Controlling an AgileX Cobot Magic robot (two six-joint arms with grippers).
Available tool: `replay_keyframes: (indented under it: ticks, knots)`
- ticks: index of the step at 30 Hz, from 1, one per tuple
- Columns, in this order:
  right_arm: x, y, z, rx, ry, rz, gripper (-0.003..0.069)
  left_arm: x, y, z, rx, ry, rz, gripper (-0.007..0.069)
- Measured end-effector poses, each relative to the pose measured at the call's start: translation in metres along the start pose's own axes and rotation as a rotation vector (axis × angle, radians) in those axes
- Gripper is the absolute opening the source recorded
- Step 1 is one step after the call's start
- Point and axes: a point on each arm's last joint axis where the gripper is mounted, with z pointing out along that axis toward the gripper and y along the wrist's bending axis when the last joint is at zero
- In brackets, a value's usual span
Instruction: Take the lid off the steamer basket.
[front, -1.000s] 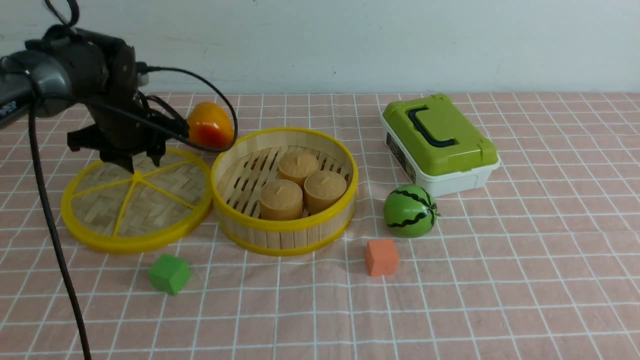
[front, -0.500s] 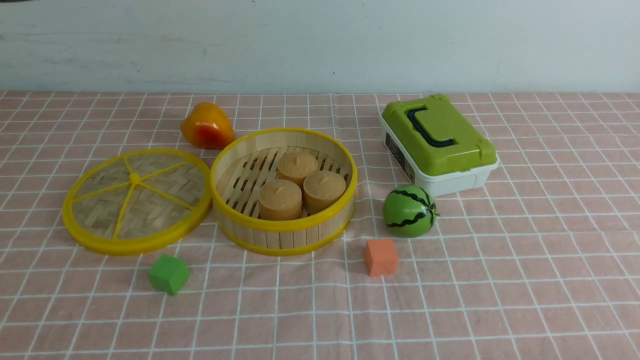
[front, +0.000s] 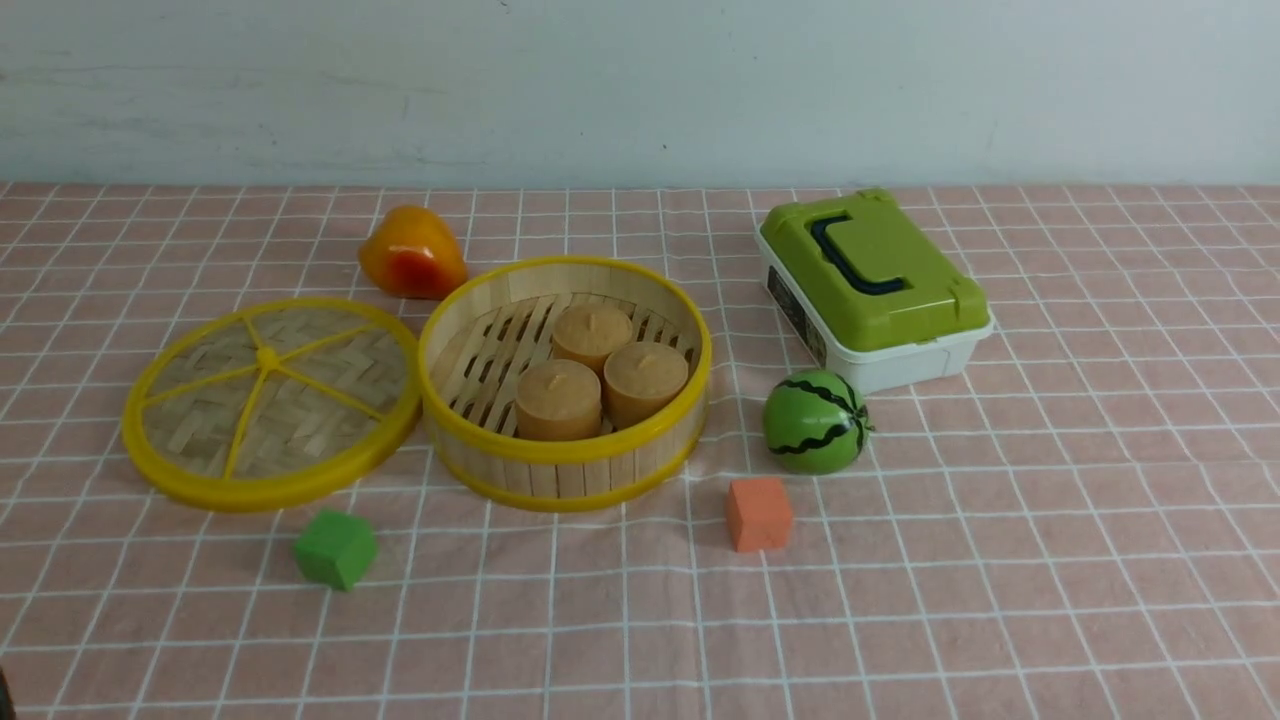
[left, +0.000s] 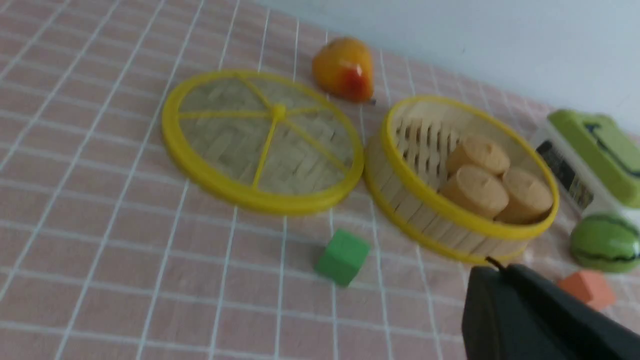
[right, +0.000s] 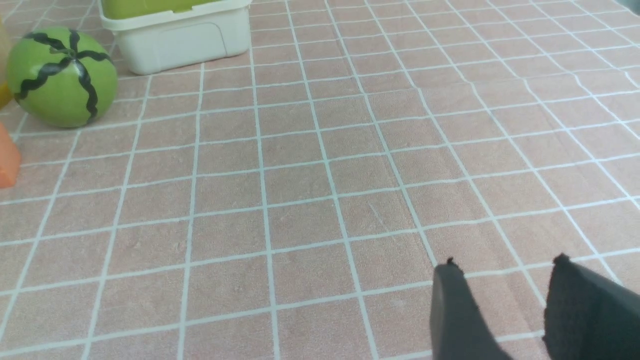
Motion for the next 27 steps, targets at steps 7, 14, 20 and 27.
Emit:
replay_keyframes:
  ticks: [7,14,20,27]
  knots:
    - [0.000,0.000,0.000,0.000,0.000,0.000,0.0241,0.046,0.016,0.005,0.032,0.022,0.026,-0.0013]
    - [0.000,0.000,0.000,0.000,0.000,0.000,0.0241,0.062,0.019,0.012,0.042,0.082,-0.028,-0.0013]
    - [0.000,0.000,0.000,0.000,0.000,0.000,0.0241,0.069,0.023,0.014,0.054,0.029,-0.028,-0.0013]
    - [0.000,0.000,0.000,0.000,0.000,0.000,0.0241,0.107,0.043,0.025,0.064,-0.094,0.011,-0.0013]
